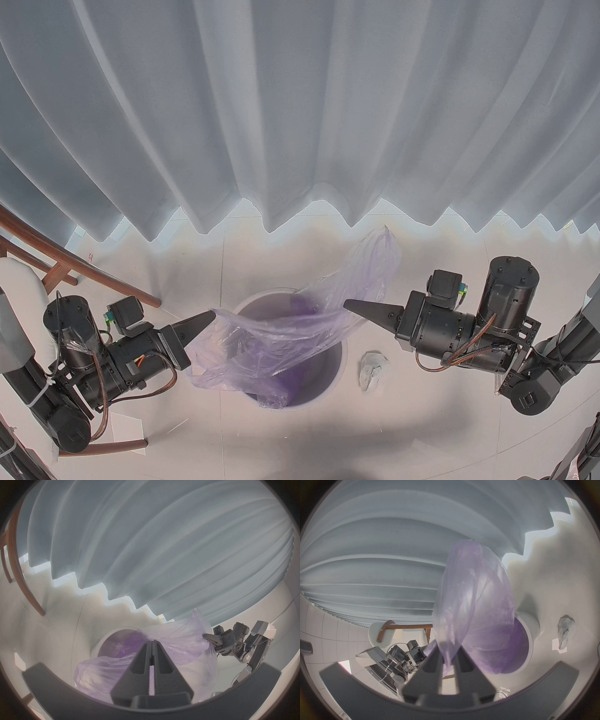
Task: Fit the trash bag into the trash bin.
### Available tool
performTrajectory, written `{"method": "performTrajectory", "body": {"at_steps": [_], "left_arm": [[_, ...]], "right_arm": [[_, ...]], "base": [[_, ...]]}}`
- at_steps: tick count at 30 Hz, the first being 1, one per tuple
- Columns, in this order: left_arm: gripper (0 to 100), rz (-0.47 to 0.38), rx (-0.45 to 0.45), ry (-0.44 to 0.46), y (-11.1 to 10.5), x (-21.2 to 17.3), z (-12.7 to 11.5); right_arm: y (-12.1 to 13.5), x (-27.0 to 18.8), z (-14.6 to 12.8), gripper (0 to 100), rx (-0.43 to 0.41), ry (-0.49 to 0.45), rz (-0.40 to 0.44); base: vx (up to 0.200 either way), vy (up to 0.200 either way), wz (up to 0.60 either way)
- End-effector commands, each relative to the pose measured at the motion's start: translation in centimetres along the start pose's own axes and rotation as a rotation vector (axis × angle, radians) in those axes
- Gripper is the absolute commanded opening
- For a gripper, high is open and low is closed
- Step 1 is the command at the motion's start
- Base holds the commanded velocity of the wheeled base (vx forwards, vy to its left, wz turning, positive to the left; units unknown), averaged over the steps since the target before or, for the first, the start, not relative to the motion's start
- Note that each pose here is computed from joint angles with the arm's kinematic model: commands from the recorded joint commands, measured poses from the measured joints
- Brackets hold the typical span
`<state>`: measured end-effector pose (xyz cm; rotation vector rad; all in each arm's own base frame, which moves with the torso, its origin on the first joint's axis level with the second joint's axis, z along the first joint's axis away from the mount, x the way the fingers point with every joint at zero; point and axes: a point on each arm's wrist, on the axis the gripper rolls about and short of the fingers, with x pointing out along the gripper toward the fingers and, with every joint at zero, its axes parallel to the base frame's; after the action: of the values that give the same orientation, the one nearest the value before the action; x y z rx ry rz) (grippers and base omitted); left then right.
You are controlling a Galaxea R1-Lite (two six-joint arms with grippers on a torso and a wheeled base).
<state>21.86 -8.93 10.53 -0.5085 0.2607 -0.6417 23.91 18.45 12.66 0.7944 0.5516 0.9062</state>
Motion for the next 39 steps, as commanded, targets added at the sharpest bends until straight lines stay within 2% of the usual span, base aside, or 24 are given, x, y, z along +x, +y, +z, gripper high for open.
{"method": "performTrajectory", "body": {"at_steps": [1, 16, 20, 21, 24, 38, 39], "left_arm": [[0, -0.006, -0.002, 0.022, -0.2, -0.1, -0.5], [0, 0.005, 0.001, -0.008, 0.1, -0.1, 0.1], [0, 0.009, -0.001, -0.017, 0.2, 0.0, 0.4], [0, 0.019, -0.001, -0.032, 0.5, 0.2, 0.7], [0, 0.032, 0.001, -0.050, 0.9, 0.2, 1.1], [0, 0.047, 0.004, -0.069, 0.7, 0.4, 1.2], [0, 0.049, 0.004, -0.068, 0.7, 0.4, 1.2]], "right_arm": [[0.1, 0.0, -0.7, 100, 0.003, 0.023, 0.002], [0.3, -0.1, -1.4, 100, -0.002, 0.036, 0.008], [0.4, -0.2, -1.4, 100, -0.027, 0.022, 0.026], [0.7, -0.3, -1.3, 100, -0.056, 0.002, 0.054], [1.1, -0.4, -1.1, 100, -0.072, -0.015, 0.079], [0.4, -0.2, -1.6, 100, -0.055, -0.001, 0.055], [0.4, -0.2, -1.6, 0, -0.053, -0.001, 0.053]], "base": [[0.000, 0.000, 0.00], [0.000, 0.000, 0.00], [0.000, 0.000, 0.00], [0.000, 0.000, 0.00], [0.000, 0.000, 0.00], [0.000, 0.000, 0.00], [0.000, 0.000, 0.00]]}}
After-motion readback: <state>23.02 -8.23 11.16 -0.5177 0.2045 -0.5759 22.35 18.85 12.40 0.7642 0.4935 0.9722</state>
